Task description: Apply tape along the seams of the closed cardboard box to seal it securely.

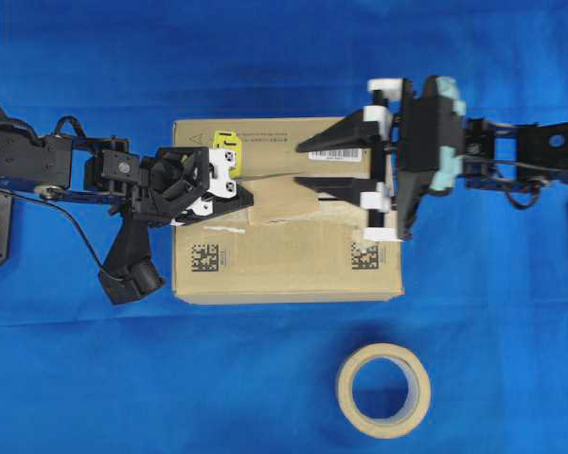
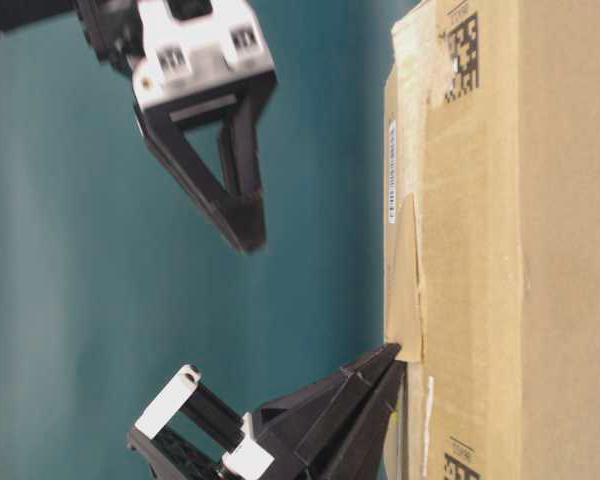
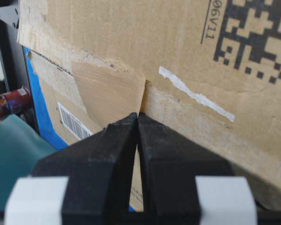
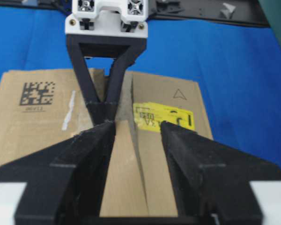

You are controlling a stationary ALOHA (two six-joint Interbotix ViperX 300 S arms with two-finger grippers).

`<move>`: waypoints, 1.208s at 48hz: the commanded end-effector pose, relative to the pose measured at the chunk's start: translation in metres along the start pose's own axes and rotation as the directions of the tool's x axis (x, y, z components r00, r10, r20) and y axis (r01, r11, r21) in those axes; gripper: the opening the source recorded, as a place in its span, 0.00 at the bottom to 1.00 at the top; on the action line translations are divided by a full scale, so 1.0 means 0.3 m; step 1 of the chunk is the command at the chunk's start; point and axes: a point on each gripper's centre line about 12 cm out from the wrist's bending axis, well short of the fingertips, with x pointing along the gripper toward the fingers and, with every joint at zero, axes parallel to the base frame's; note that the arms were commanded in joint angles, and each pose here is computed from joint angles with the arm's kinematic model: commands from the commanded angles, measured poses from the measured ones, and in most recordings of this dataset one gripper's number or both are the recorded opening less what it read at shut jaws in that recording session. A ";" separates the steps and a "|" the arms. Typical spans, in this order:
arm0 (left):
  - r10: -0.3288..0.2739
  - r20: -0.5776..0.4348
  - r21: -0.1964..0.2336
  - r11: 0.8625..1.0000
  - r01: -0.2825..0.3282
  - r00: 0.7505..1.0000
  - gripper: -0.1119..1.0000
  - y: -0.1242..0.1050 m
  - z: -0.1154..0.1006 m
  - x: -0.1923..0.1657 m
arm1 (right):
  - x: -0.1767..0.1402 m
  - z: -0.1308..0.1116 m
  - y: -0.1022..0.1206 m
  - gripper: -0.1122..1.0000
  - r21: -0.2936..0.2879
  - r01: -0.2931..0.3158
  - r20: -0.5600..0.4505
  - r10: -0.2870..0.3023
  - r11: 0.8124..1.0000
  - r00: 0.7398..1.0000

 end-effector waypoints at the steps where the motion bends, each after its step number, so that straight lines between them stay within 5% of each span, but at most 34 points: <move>1: 0.029 0.000 0.000 1.000 -0.029 1.000 0.11 0.032 0.000 -0.008 | 0.030 0.041 0.019 0.58 -0.005 -0.014 0.033 0.014 1.000 0.999; 33: 0.028 -0.001 -0.002 1.000 -0.028 1.000 0.11 0.036 -0.002 0.000 | 0.135 -0.096 0.033 0.58 -0.003 -0.019 -0.104 0.019 1.000 0.994; 58: -0.020 0.002 -0.001 1.000 0.020 1.000 0.11 0.043 0.000 0.022 | 0.116 -0.182 0.008 0.57 0.035 0.015 -0.223 -0.007 0.999 0.975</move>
